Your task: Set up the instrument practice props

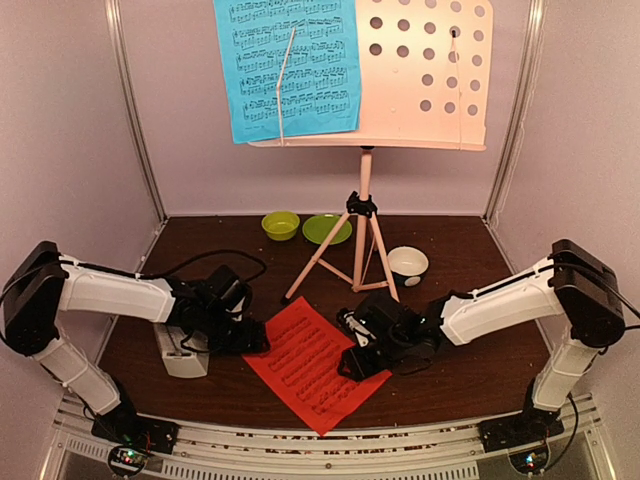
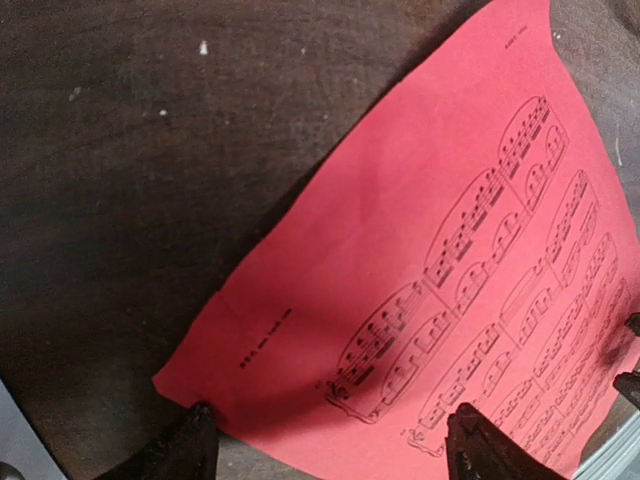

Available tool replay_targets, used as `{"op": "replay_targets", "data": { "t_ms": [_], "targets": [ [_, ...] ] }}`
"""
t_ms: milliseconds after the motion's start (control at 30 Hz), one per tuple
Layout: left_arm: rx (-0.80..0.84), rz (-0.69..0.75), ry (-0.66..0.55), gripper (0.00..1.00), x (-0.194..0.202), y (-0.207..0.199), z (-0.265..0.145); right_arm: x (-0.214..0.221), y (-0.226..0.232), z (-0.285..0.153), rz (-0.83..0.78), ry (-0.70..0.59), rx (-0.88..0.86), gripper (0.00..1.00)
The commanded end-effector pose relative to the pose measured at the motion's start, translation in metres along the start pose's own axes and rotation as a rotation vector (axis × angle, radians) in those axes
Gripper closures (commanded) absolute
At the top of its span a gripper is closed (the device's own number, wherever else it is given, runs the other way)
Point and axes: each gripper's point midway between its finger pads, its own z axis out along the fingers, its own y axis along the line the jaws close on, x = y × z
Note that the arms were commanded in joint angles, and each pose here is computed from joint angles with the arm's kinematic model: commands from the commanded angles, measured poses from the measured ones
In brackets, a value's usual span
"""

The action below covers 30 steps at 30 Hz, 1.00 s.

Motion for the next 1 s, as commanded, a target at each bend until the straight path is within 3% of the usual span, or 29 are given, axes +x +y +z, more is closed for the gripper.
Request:
{"op": "replay_targets", "data": {
  "t_ms": [0,600,800,967],
  "targets": [
    [0.099,-0.02,-0.031,0.21,-0.011,-0.022,0.006,0.017,-0.008,0.017,0.028,0.035,0.014,0.53],
    [0.367,0.037,-0.219,0.27,-0.058,-0.084,-0.019,0.018,0.01,0.023,0.022,0.047,-0.028,0.56],
    [0.418,-0.055,-0.196,0.28,-0.049,-0.083,-0.034,0.014,0.011,0.029,0.036,0.045,-0.024,0.56],
    [0.371,-0.166,-0.145,0.24,-0.026,-0.06,-0.028,0.015,0.009,0.034,0.054,0.054,-0.009,0.56]
  ]
}}
